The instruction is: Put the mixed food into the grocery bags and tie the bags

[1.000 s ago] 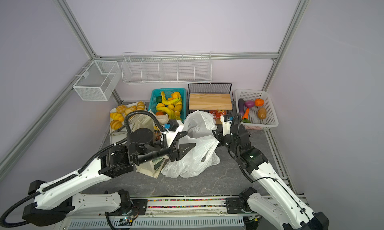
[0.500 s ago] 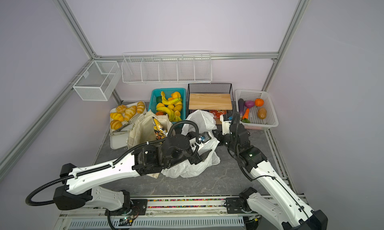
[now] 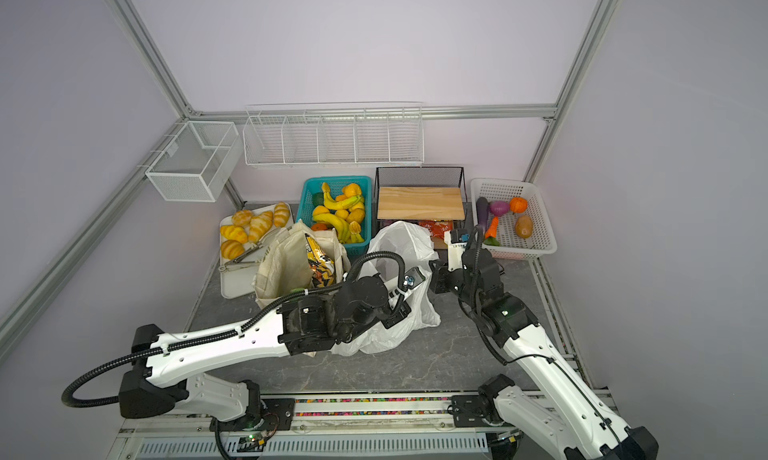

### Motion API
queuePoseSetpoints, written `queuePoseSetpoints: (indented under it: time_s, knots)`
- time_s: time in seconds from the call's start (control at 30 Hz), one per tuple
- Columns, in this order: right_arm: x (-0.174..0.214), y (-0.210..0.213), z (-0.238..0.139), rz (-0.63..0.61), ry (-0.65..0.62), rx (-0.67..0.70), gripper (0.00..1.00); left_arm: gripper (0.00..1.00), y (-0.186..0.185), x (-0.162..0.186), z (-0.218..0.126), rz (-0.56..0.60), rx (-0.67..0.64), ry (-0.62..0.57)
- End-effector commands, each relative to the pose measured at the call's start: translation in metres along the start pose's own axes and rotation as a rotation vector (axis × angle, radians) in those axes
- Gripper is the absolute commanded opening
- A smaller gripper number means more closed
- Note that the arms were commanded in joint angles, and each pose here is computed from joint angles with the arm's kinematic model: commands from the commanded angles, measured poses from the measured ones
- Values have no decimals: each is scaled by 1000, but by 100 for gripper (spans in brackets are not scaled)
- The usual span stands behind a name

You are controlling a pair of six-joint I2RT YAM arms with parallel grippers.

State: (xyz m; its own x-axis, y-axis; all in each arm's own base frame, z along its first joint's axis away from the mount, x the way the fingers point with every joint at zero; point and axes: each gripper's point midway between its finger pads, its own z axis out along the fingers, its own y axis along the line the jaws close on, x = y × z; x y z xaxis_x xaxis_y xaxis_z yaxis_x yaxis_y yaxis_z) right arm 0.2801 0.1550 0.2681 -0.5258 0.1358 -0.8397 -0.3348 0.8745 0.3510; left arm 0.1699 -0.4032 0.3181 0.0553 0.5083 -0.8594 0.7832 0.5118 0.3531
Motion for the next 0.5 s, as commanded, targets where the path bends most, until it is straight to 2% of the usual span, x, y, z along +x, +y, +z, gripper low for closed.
queuePoseSetpoints:
  time_s: [0.0, 0.23, 0.47]
  knots:
    - [-24, -7, -29, -39, -105, 56, 6, 0, 30, -28, -28, -108, -63, -150]
    - [-49, -5, -85, -60, -289, 62, 6, 0, 106, -54, -66, -387, -49, -433]
    - [-67, 10, -121, -49, -393, -11, 6, 0, 166, -58, -61, -523, -93, -576]
